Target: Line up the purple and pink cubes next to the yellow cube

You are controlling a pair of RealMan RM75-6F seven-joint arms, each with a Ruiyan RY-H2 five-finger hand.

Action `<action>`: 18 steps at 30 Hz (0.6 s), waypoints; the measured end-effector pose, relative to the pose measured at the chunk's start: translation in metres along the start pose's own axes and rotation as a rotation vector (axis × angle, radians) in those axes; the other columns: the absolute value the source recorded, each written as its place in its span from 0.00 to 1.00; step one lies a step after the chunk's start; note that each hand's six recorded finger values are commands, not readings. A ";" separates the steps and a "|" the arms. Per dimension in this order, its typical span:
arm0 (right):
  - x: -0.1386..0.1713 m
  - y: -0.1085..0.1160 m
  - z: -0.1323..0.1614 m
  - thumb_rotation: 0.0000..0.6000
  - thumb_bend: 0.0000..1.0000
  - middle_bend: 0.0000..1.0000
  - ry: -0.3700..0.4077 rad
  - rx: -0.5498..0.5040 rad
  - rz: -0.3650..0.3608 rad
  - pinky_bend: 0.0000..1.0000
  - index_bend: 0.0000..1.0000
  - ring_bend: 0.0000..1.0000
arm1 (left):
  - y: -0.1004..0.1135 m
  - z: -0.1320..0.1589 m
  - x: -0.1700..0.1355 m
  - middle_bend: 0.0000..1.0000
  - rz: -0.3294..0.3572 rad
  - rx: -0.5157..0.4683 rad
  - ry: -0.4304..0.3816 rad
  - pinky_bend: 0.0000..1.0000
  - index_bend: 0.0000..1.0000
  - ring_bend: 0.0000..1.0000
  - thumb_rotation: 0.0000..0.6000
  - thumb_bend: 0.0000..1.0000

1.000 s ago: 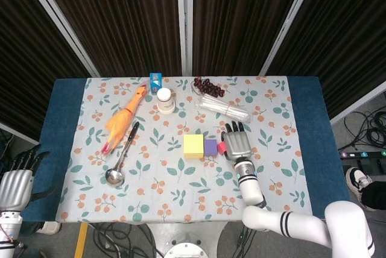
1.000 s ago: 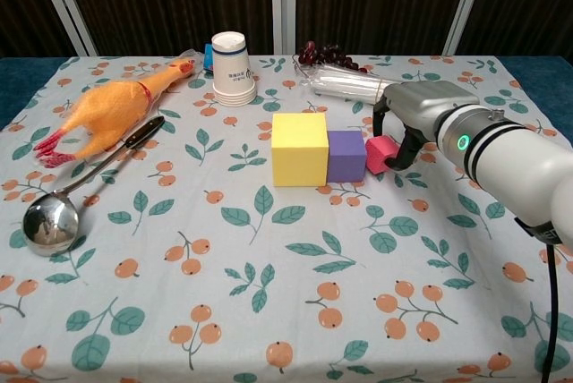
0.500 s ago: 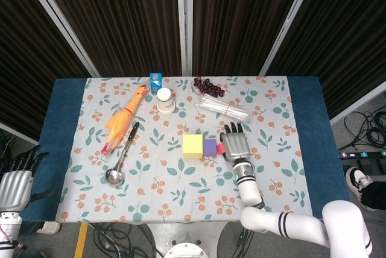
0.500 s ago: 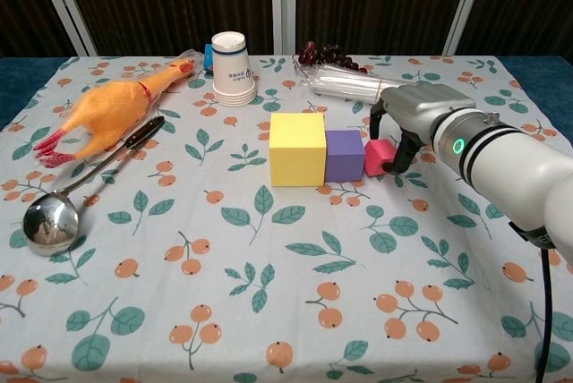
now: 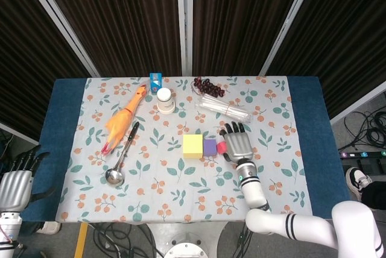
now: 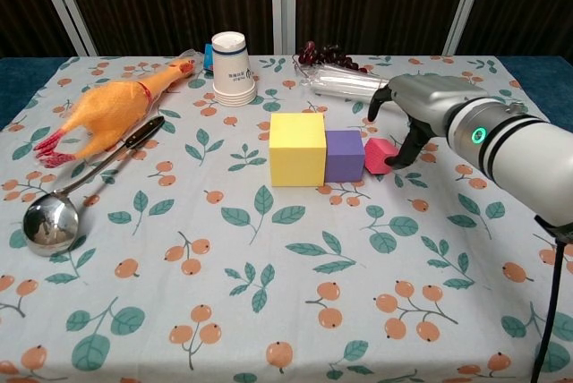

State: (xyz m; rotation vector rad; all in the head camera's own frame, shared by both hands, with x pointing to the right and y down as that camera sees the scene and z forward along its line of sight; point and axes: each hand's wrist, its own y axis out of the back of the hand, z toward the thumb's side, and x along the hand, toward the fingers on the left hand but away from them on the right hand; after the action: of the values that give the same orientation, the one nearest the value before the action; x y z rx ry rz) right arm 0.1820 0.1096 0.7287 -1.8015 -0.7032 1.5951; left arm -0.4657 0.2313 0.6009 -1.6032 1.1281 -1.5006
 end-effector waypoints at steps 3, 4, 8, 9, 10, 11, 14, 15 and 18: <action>0.008 0.007 -0.011 1.00 0.18 0.07 0.008 -0.003 -0.009 0.00 0.26 0.00 | 0.000 0.000 -0.001 0.17 -0.001 -0.001 0.001 0.12 0.24 0.12 1.00 0.02; 0.011 0.010 -0.018 1.00 0.18 0.06 0.006 0.000 -0.011 0.00 0.27 0.00 | 0.000 0.000 -0.002 0.17 -0.002 0.000 0.001 0.12 0.24 0.12 1.00 0.02; 0.023 0.012 -0.044 1.00 0.19 0.03 -0.008 -0.001 0.005 0.00 0.29 0.00 | 0.000 0.002 -0.002 0.17 -0.002 0.000 -0.001 0.12 0.24 0.12 1.00 0.02; 0.025 0.010 -0.049 1.00 0.19 0.02 -0.009 -0.006 0.015 0.00 0.29 0.00 | 0.000 0.003 -0.002 0.17 -0.001 0.000 -0.002 0.12 0.24 0.12 1.00 0.02; 0.026 0.007 -0.052 1.00 0.19 0.02 -0.008 -0.015 0.031 0.00 0.29 0.00 | 0.001 0.004 -0.002 0.17 0.000 0.000 -0.004 0.12 0.24 0.12 1.00 0.02; 0.027 0.004 -0.053 1.00 0.20 0.01 -0.006 -0.023 0.044 0.00 0.29 0.00 | 0.001 0.005 -0.003 0.17 0.002 -0.001 -0.005 0.12 0.24 0.12 1.00 0.02; 0.027 -0.007 -0.055 1.00 0.21 0.00 0.001 -0.061 0.092 0.00 0.29 0.00 | 0.003 0.006 -0.004 0.17 0.004 0.002 -0.007 0.12 0.24 0.12 1.00 0.02; 0.027 -0.011 -0.055 1.00 0.21 0.00 0.003 -0.073 0.106 0.00 0.29 0.00 | 0.003 0.006 -0.004 0.17 0.004 0.003 -0.005 0.12 0.24 0.12 1.00 0.02; 0.024 -0.019 -0.056 1.00 0.21 0.00 0.006 -0.109 0.139 0.00 0.29 0.00 | 0.003 0.005 -0.005 0.17 0.000 0.005 -0.001 0.12 0.24 0.12 1.00 0.02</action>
State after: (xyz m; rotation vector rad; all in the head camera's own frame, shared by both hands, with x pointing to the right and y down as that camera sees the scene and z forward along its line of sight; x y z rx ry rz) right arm 0.2409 0.1345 0.7310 -1.9709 -0.6870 1.6686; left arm -0.4610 0.2338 0.5955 -1.5999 1.1236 -1.5015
